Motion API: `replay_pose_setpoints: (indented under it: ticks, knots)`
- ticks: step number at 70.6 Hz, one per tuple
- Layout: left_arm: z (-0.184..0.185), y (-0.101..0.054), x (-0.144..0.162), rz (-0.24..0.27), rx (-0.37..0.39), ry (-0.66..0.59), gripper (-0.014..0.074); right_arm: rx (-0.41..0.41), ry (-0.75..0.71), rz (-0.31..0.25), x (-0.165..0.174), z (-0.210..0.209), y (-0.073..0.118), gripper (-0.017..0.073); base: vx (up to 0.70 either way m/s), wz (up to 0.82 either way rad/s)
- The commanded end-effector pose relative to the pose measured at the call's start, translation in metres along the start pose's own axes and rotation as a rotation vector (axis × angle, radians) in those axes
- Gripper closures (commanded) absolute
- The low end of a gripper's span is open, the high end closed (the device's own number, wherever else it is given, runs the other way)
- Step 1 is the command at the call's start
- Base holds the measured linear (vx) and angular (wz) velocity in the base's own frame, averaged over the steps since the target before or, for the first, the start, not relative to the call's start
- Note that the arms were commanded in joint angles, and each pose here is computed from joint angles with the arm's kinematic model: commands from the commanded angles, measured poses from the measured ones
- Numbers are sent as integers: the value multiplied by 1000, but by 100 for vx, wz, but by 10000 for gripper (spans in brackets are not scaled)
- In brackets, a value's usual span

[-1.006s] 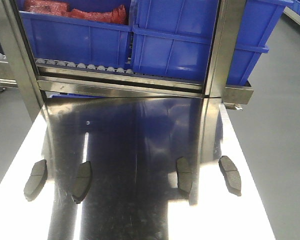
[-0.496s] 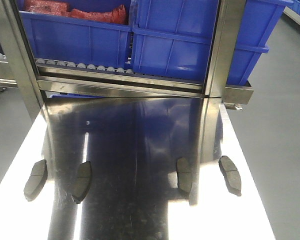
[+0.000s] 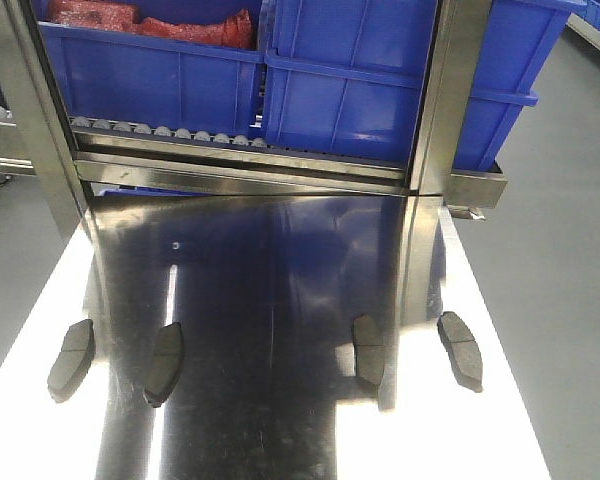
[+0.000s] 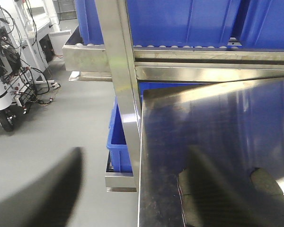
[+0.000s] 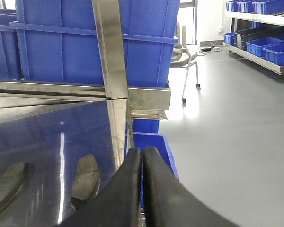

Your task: Move and align brake pads A on conveyor

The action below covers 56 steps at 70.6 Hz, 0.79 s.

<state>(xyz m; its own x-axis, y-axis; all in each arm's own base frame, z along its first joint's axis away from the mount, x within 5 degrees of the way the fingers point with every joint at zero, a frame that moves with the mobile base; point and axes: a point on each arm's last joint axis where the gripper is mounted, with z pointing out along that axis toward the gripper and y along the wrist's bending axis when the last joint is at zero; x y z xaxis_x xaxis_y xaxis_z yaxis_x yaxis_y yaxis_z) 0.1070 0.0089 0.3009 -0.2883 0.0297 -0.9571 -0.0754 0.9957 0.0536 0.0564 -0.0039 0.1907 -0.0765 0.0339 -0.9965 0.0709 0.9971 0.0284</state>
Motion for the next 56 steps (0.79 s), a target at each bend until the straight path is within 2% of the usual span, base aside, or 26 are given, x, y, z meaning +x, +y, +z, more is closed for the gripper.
replay_pose_setpoints:
  ticks: [1,6,15,33,48,56]
  knots:
    - [-2,0,-17,-5,5,-94,-97,4,-84,-7,-5,-1,0,569,0,0]
    - [-2,0,-17,-7,6,-96,-139,4,-84,-7,-5,-1,0,569,0,0]
    - [0,-1,-18,-25,11,-80,-118,4,-84,-7,-5,-1,0,569,0,0]
    - [46,-3,-29,-69,26,184,-90,4,-84,-7,-5,-1,0,569,0,0]
    - [107,-6,-33,-60,27,409,-86,4,-84,-7,-5,-1,0,569,0,0]
    - [139,-16,-28,-37,57,499,-85,4,-84,-7,-5,-1,0,569,0,0]
